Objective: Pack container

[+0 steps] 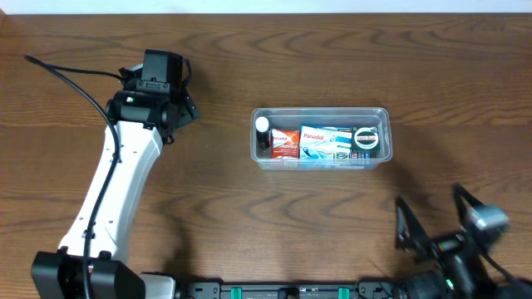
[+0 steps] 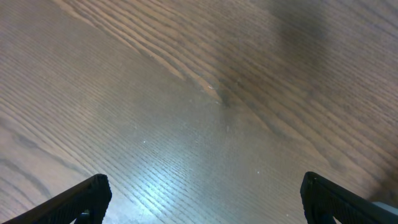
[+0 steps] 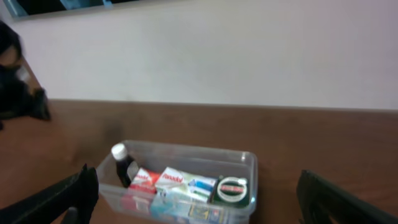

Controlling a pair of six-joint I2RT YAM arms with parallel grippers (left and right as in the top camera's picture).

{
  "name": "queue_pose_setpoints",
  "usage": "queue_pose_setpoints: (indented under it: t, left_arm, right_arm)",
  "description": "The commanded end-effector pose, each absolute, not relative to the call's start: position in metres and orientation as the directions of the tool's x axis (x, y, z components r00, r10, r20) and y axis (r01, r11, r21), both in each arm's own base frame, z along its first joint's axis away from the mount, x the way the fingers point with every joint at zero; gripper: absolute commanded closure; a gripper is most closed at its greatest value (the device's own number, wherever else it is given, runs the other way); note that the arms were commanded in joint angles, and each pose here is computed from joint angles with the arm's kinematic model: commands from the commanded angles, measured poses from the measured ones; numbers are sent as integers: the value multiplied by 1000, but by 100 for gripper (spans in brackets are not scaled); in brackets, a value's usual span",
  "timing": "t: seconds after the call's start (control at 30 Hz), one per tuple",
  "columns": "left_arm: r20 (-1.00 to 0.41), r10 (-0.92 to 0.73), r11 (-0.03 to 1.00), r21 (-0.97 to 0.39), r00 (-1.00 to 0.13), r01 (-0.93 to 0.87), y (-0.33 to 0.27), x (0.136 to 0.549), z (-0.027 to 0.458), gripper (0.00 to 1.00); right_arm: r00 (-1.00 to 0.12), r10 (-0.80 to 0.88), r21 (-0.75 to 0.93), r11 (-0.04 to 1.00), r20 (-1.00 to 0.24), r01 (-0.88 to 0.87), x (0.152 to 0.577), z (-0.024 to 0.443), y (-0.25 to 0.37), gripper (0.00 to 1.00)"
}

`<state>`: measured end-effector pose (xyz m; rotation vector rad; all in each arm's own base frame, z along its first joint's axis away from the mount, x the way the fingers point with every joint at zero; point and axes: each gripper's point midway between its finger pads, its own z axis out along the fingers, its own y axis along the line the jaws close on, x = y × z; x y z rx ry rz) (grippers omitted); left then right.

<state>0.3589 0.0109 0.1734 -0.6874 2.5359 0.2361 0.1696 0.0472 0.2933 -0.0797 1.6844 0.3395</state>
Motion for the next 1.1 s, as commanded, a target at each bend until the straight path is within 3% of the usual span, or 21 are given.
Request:
queue_pose_setpoints:
  t: [0.0, 0.33, 0.8, 1.07]
  left_arm:
    - [-506, -421, 854, 57, -752, -517, 15, 358, 171, 2]
    - [-506, -421, 854, 57, -752, -517, 15, 358, 171, 2]
    - [-506, -421, 854, 57, -752, -517, 15, 358, 171, 2]
    - [-506, -421, 854, 57, -752, -517, 15, 358, 171, 2]
  right_arm:
    - [-186, 164, 202, 957, -969, -208, 188, 262, 46, 1]
    - [-256, 148, 201, 960, -955, -196, 218, 191, 53, 1]
    - [-232, 120, 200, 911, -965, -362, 225, 166, 83, 1]
    - [-271, 107, 203, 912, -957, -357, 226, 144, 84, 1]
